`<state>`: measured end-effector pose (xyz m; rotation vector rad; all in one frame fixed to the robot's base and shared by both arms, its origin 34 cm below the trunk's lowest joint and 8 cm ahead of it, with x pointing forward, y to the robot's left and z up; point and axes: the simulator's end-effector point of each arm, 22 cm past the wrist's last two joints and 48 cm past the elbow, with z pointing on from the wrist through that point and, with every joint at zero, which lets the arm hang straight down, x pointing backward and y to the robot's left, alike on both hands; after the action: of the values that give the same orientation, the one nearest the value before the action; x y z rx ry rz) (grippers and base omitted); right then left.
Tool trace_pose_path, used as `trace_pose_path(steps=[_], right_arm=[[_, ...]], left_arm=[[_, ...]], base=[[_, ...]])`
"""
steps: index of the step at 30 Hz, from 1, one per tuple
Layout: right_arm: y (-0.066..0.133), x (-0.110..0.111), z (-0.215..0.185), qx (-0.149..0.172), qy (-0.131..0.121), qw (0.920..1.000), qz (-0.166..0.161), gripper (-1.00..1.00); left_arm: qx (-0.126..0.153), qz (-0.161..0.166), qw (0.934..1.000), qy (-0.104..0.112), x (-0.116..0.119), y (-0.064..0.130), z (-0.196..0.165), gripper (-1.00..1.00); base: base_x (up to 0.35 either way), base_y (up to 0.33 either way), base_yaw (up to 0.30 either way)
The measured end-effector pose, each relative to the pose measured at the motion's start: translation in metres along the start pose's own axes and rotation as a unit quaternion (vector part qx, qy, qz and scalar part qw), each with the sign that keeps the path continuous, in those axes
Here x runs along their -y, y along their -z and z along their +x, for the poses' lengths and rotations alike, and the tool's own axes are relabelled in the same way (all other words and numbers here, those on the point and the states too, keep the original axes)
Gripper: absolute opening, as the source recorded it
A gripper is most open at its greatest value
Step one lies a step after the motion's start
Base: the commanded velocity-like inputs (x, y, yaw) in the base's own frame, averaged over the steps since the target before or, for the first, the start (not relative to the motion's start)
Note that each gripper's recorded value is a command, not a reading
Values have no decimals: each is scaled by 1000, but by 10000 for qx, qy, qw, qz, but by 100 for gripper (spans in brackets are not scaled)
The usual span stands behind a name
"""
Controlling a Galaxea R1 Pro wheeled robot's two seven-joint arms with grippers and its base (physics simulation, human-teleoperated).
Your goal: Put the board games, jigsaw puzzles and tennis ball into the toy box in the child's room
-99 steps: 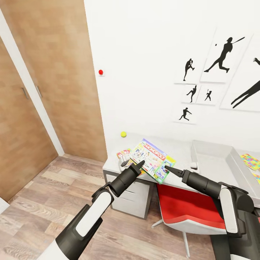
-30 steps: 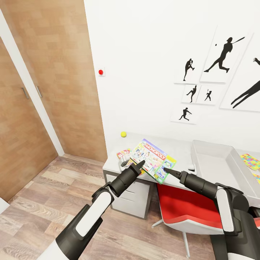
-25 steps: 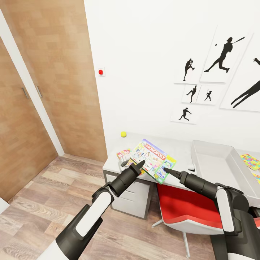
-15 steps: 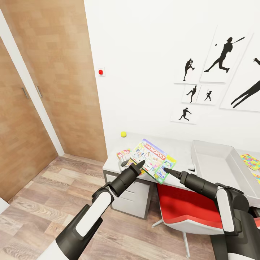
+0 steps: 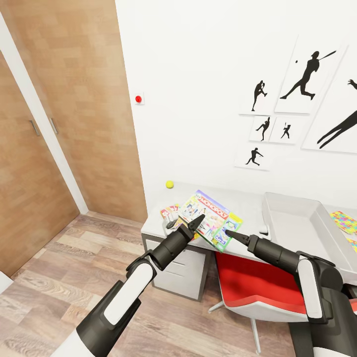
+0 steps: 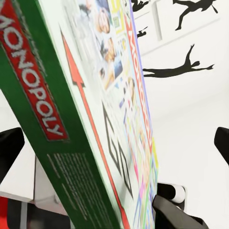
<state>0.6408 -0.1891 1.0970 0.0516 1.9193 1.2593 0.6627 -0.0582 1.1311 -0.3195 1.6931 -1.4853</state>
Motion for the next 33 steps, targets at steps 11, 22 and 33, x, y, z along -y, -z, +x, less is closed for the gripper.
trace_pose_path(steps=[11, 22, 33], right_arm=[[1, 0, -1, 10, -3, 10000, 0, -100], [4, -1, -25, 131, 226, 9996, 78, -100], [65, 123, -132, 410, -9, 9837, 1752, -100]], left_arm=[[-5, 0, 10000, 0, 0, 0, 0, 100], [-33, -24, 10000, -26, 0, -1, 0, 100], [-170, -328, 9993, -93, -16, -6, 0, 100]], base=[[0, 0, 0], [0, 0, 0], [0, 0, 0]])
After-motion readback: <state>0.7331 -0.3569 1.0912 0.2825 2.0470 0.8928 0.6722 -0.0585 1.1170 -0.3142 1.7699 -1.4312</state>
